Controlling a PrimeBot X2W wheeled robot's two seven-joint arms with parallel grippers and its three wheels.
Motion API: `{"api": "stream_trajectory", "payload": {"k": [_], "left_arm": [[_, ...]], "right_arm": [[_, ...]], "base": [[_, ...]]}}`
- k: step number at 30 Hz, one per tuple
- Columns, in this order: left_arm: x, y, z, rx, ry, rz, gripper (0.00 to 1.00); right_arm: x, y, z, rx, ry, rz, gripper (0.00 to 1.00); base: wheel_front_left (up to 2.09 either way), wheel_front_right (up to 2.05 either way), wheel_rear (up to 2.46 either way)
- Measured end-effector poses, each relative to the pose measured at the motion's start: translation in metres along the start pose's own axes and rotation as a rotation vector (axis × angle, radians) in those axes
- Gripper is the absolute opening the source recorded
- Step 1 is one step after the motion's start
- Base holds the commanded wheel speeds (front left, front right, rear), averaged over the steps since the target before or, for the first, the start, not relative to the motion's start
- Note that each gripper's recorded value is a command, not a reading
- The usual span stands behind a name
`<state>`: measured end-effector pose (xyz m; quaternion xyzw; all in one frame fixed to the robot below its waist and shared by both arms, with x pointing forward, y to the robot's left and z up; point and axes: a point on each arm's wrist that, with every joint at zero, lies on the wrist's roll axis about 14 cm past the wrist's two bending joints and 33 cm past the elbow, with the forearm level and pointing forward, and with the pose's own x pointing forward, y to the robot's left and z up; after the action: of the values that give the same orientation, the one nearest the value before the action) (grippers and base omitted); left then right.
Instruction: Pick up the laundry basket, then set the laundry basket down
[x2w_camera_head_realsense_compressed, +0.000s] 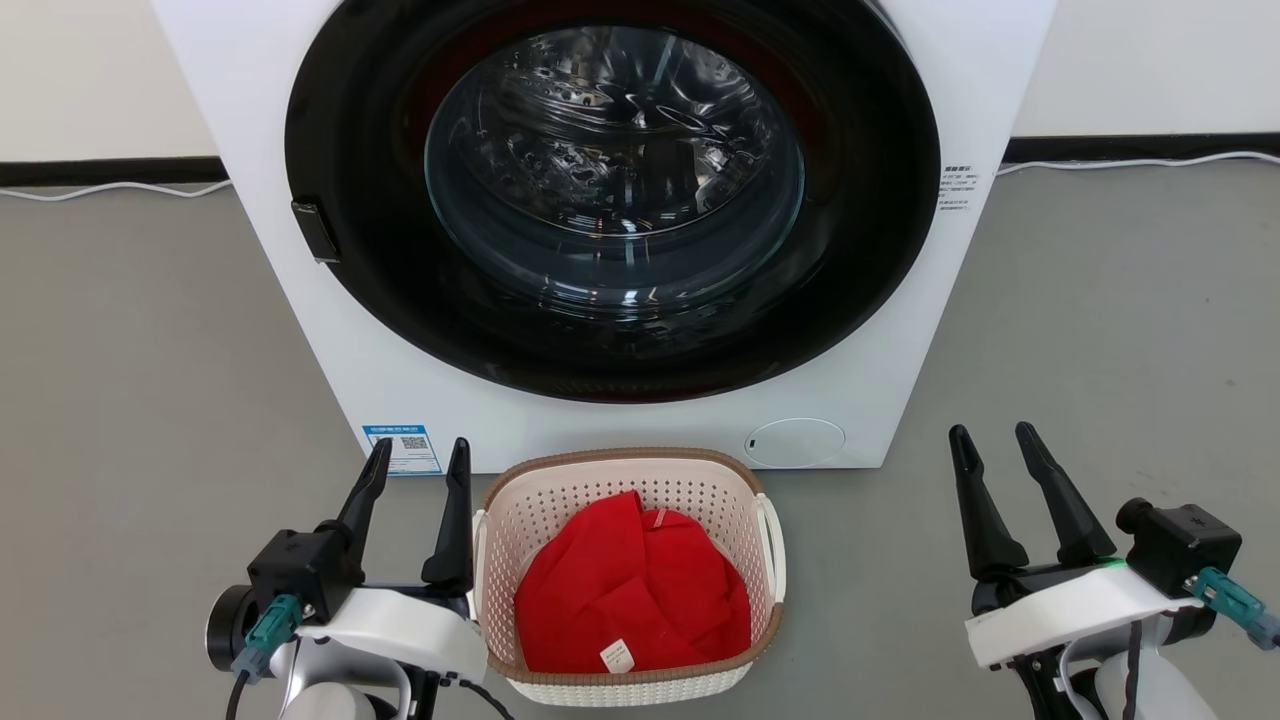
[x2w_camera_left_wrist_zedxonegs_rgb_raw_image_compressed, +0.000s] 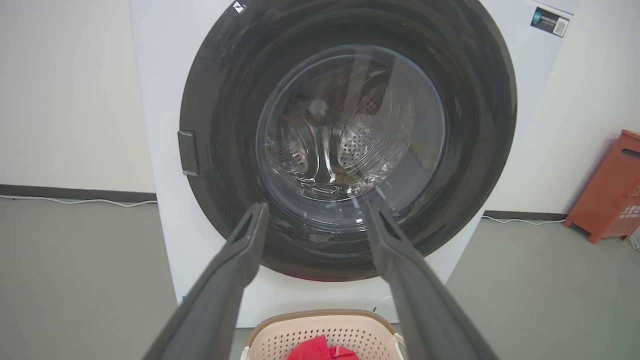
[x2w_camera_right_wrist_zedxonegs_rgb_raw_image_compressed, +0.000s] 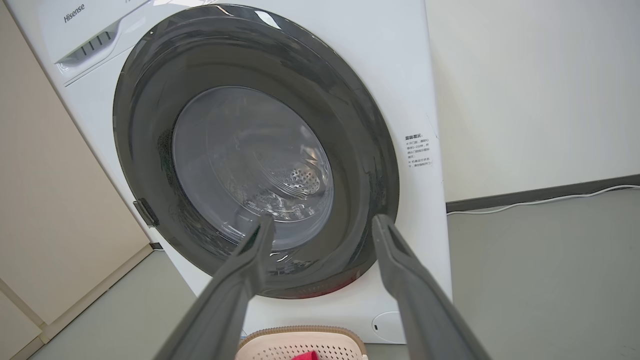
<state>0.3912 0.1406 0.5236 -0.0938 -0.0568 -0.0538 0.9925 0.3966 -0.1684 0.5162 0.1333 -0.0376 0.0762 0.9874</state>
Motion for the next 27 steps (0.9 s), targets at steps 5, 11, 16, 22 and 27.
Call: {"api": "stream_trajectory", "payload": {"k": [5, 11, 16, 22, 27], "left_arm": [[0.0, 0.0, 0.0, 0.0, 0.0, -0.001, 1.0], [0.001, -0.001, -0.002, -0.001, 0.006, -0.002, 1.0], [0.003, -0.001, -0.009, -0.005, 0.023, -0.003, 1.0], [0.01, 0.0, -0.021, -0.009, 0.053, 0.0, 1.0], [0.019, 0.001, -0.036, -0.011, 0.089, 0.001, 1.0]], "right_arm": [[-0.001, -0.002, -0.002, 0.0, 0.007, -0.006, 1.0], [-0.001, -0.004, -0.004, -0.007, 0.013, -0.011, 1.0], [0.001, -0.007, -0.009, -0.004, 0.025, -0.02, 1.0], [0.005, -0.014, -0.019, 0.0, 0.051, -0.038, 1.0], [0.01, -0.02, -0.031, 0.004, 0.082, -0.053, 1.0]], "base": [[0.0, 0.0, 0.0], [0.0, 0.0, 0.0], [0.0, 0.0, 0.0], [0.0, 0.0, 0.0], [0.0, 0.0, 0.0]]}}
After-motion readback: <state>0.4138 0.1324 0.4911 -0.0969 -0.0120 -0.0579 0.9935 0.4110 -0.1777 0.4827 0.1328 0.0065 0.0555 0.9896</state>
